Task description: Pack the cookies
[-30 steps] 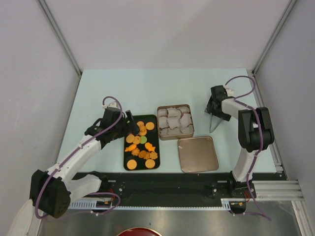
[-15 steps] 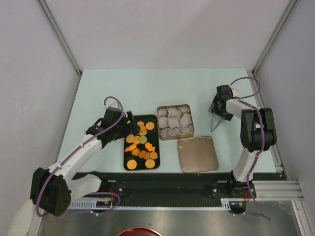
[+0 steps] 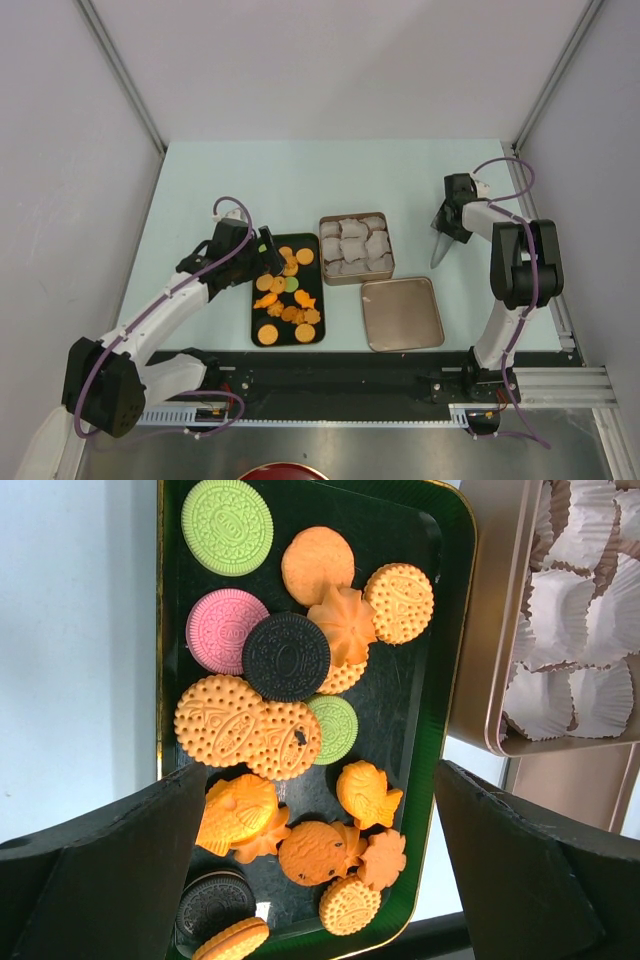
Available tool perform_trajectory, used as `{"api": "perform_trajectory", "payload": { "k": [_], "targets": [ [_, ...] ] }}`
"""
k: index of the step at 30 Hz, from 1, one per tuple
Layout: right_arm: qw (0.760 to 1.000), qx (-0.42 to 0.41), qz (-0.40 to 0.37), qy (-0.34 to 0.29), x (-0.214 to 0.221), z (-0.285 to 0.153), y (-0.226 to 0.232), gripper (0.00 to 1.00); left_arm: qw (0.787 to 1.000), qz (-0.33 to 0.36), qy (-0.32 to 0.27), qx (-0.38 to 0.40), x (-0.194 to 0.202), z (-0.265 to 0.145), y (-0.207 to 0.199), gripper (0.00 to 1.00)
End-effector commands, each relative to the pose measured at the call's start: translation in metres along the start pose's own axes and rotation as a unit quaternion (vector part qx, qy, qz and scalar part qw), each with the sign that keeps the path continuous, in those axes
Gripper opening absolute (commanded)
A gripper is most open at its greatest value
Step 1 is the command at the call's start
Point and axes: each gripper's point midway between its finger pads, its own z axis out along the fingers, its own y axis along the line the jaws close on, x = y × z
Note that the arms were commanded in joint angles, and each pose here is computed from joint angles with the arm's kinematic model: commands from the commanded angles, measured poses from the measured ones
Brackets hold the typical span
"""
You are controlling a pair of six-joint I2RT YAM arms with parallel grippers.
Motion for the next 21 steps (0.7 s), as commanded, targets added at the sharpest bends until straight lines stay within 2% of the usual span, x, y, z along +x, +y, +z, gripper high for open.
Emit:
{"api": "perform_trajectory", "payload": {
  "k": [1,8,9,11,20,21],
  "targets": [
    [0.995,0.024,-0.012,0.094,0.064,0.005,-0.021,0.54,1.0,0.004,-0.002,0.01,-0.001,0.0,-0.005,1.0],
    [0.999,-0.001,-0.036,0.014,0.024,-0.047,0.0,0.51,1.0,0.005,-0.002,0.012,-0.001,0.001,-0.007,1.0],
    [0.999,-0.01,-0.037,0.002,0.018,-0.057,0.003,0.41,1.0,0.005,-0.002,0.012,-0.001,0.0,-0.007,1.0],
    [0.999,-0.02,-0.036,-0.007,0.011,-0.069,0.008,0.31,1.0,0.005,-0.002,0.013,-0.001,0.0,-0.008,1.0],
    [0.994,-0.067,-0.009,-0.088,-0.026,-0.133,0.024,0.28,1.0,0.009,-0.004,0.015,0.0,-0.002,-0.012,1.0],
    [0.992,-0.081,-0.007,-0.095,-0.028,-0.14,0.028,0.15,1.0,0.009,-0.004,0.017,-0.001,-0.003,-0.014,1.0]
  ]
}}
